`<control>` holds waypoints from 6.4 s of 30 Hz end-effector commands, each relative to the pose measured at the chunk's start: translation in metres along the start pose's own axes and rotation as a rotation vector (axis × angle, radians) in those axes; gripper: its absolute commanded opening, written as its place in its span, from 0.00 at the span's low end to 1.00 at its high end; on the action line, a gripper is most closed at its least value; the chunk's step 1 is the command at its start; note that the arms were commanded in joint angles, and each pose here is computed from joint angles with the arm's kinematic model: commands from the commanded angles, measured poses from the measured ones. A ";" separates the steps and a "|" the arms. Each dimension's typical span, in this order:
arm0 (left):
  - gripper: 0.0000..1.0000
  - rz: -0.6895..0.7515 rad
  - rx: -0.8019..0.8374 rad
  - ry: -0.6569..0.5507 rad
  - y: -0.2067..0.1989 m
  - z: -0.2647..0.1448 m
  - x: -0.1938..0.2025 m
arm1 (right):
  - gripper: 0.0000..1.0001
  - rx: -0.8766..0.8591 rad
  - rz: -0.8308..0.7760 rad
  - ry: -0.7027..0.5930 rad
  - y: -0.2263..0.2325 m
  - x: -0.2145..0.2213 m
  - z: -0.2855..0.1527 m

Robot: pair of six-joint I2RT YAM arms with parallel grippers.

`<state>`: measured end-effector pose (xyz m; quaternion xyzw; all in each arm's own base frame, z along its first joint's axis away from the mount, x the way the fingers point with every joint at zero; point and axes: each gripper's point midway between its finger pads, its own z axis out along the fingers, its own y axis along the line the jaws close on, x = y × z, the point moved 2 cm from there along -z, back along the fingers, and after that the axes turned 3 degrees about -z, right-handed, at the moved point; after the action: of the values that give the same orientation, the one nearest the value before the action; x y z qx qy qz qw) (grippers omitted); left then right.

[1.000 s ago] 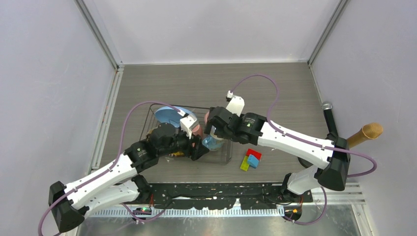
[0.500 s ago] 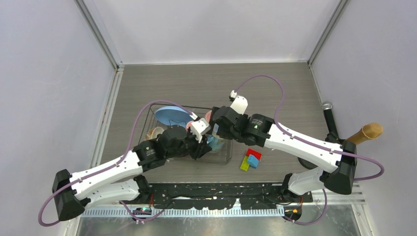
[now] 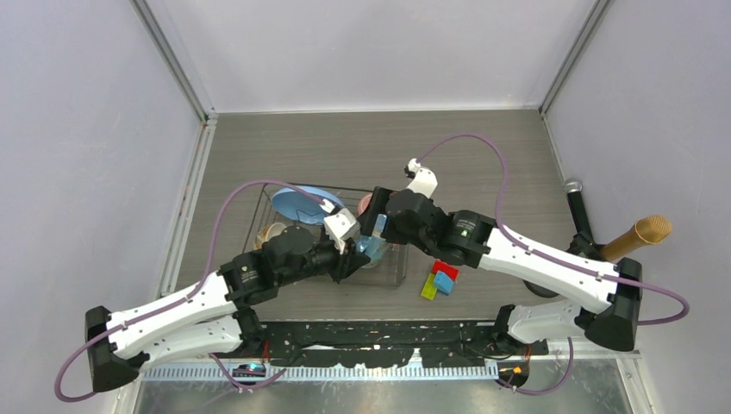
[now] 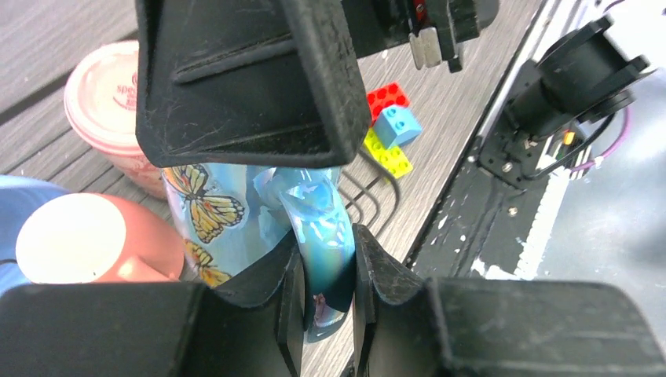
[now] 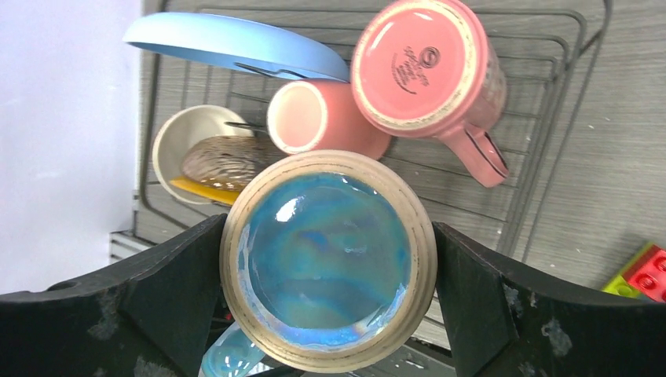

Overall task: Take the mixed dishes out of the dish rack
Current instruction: Pick up the cup from the dish rack, then place the cup at the center of the board.

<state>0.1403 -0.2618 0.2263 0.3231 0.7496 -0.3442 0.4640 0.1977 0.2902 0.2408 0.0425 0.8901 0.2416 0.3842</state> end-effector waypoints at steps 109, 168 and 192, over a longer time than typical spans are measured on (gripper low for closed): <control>0.80 -1.092 -0.562 -0.617 0.065 -0.042 -0.128 | 0.00 -0.356 -0.269 -0.580 0.031 -0.045 -0.018; 1.00 -0.386 -0.569 -0.094 0.064 -0.029 -0.038 | 0.00 0.762 0.236 -0.284 -0.337 -0.188 0.022; 1.00 -0.413 -0.538 -0.059 0.059 -0.023 -0.027 | 0.83 0.821 0.247 -0.281 -0.365 -0.202 0.037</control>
<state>0.1851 -0.2094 0.2342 0.0303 0.8600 -0.2081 0.4650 0.3992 -0.0656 0.1309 0.3229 0.8700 -0.1127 0.3551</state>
